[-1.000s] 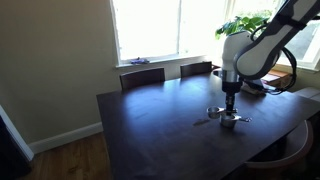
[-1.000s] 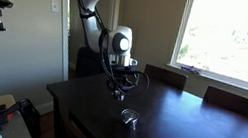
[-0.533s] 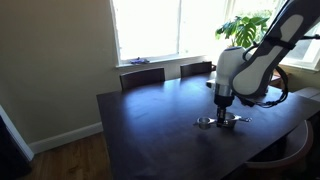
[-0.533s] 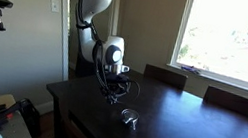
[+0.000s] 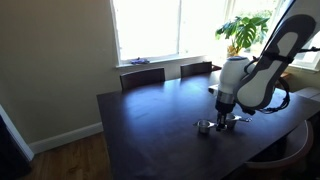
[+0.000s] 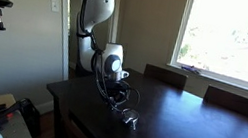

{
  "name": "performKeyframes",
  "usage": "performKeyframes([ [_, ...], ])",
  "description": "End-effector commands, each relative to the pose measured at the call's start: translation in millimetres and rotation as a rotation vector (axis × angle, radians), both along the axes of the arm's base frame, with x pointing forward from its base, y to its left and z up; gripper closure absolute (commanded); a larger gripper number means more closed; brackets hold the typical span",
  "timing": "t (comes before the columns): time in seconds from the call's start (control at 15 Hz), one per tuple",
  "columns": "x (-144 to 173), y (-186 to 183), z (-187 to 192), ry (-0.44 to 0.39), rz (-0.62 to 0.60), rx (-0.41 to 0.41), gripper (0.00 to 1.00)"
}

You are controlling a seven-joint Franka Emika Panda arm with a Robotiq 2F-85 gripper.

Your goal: Separate the pots

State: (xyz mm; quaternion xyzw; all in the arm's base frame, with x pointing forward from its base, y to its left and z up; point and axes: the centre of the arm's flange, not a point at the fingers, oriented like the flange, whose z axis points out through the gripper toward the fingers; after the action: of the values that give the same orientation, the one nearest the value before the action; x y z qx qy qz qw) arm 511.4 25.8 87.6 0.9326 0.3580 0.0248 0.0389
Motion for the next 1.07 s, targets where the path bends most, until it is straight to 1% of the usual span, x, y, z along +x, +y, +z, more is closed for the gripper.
performKeyframes([
  [0.0,-21,-15,20,-0.038,0.023,-0.026,0.41],
  [0.2,-24,-22,29,-0.024,0.016,-0.036,0.21],
  [0.4,-27,-26,47,-0.019,0.008,-0.027,0.03],
  [0.6,-28,-30,68,-0.018,-0.018,-0.037,0.00],
  [0.8,-28,-46,92,-0.010,-0.117,-0.066,0.00],
  [1.0,-23,-67,105,0.014,-0.228,-0.108,0.00],
])
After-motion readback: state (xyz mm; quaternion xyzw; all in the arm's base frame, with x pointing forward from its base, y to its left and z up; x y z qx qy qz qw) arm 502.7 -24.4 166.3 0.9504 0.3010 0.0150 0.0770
